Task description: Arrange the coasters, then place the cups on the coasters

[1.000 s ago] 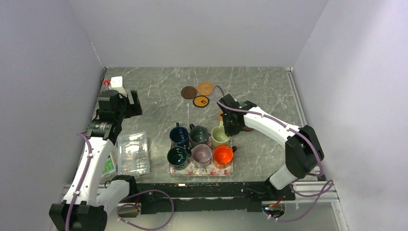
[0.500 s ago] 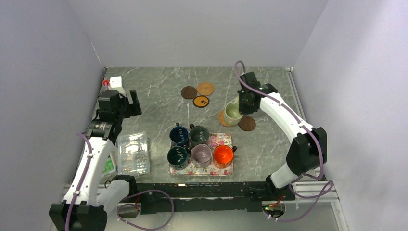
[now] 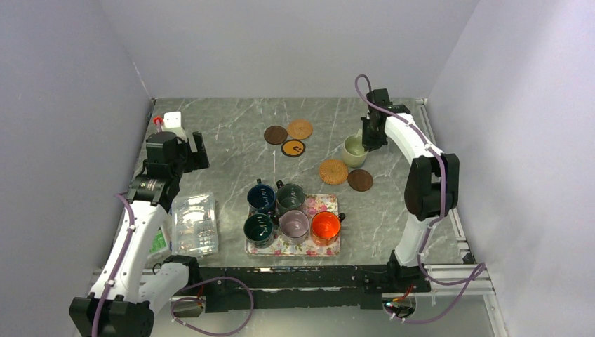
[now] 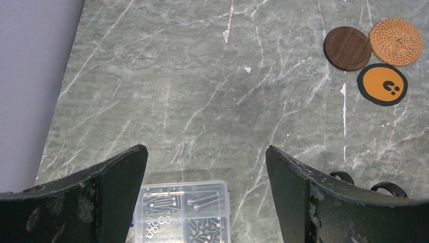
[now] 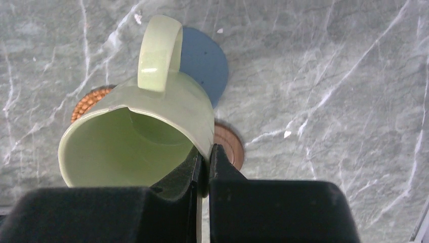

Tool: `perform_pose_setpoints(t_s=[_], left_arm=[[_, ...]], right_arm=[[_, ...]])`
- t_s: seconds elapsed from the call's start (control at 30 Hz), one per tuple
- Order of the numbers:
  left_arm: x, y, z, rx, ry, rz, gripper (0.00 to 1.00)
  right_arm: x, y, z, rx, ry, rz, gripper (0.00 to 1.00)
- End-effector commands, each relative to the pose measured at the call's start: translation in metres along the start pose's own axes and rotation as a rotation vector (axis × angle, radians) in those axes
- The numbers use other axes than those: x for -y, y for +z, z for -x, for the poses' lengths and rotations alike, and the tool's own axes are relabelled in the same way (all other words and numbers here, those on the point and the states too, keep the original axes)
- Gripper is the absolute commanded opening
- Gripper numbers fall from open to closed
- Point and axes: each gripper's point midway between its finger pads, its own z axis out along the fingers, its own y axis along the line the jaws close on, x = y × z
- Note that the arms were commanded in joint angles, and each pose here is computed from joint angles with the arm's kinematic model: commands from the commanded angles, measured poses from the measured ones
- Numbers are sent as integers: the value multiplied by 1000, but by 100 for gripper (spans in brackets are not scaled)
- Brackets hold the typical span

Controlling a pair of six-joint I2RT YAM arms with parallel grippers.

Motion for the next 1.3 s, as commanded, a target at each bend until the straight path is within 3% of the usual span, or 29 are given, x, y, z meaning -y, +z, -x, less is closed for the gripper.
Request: perform_pose_setpoints(t_s=[0.0, 1.27], left_arm=[[-2, -5, 8, 40, 10, 12, 94], [2, 0, 2, 17, 19, -3, 94]], right_arm=[[-7, -16, 53, 157, 1, 63, 0], [14, 26, 46, 91, 1, 32, 0]])
